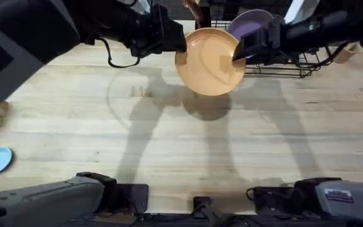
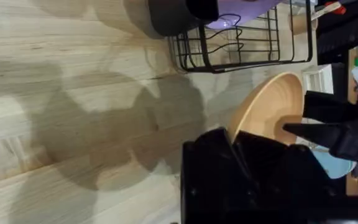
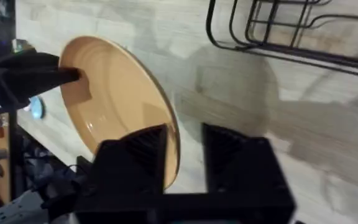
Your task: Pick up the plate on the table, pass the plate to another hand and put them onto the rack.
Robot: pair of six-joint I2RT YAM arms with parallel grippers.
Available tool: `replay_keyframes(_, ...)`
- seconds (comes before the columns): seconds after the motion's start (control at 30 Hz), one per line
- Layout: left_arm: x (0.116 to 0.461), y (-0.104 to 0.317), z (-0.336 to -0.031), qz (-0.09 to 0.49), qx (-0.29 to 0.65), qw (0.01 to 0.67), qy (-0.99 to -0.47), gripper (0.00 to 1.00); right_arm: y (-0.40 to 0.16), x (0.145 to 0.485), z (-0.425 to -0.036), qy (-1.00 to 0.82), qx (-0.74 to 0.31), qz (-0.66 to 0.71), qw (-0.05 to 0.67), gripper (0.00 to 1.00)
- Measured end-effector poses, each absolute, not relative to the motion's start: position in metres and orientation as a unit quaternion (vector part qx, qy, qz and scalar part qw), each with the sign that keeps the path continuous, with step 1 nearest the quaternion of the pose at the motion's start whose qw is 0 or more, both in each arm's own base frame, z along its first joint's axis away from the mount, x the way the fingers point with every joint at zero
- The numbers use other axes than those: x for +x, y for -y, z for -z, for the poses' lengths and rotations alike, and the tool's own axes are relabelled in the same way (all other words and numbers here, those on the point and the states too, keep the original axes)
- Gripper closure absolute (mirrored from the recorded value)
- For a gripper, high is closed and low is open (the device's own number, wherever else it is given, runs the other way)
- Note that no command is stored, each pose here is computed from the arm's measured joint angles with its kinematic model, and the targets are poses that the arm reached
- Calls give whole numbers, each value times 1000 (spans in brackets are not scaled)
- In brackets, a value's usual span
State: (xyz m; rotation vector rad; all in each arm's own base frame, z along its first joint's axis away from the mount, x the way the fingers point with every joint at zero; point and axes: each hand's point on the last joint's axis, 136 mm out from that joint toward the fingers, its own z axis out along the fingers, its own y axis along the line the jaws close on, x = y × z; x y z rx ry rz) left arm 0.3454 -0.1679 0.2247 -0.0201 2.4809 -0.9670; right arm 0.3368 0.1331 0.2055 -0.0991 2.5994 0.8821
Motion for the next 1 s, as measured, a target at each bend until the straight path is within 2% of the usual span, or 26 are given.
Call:
replay_keyframes(0.07, 345, 168, -225, 353, -7, 237, -905, 959, -133, 337, -206, -928, -35, -315, 196, 786)
replay_keyframes(0.13, 345, 168, -225, 353, -7, 237, -905, 959, -134, 337, -206, -927, -35, -317, 196, 898)
replay_keyframes(0.2, 345, 168, -225, 353, -7, 237, -905, 959, -134, 336, -206, -927, -35, -319, 195, 958)
replay_keyframes(0.27, 345, 168, -225, 353, -7, 237, -905, 959, -135, 336, -206, -927, -35, -319, 195, 966)
replay_keyframes(0.3, 346, 168, -225, 355, -6, 238, -904, 288, -134, 336, -206, -927, -35, -319, 195, 967)
replay_keyframes(0.37, 345, 169, -225, 355, -6, 238, -904, 131, -134, 337, -206, -927, -35, -319, 196, 967)
replay_keyframes(0.4, 345, 169, -225, 355, -6, 237, -904, 96, -134, 337, -207, -927, -35, -319, 196, 967)
replay_keyframes(0.53, 345, 169, -225, 355, -6, 237, -904, 10, -134, 339, -208, -925, -37, -319, 201, 967)
replay_keyframes(1.0, 347, 160, -224, 352, -18, 235, -906, 6, -130, 346, -207, -927, -49, -299, 220, 969)
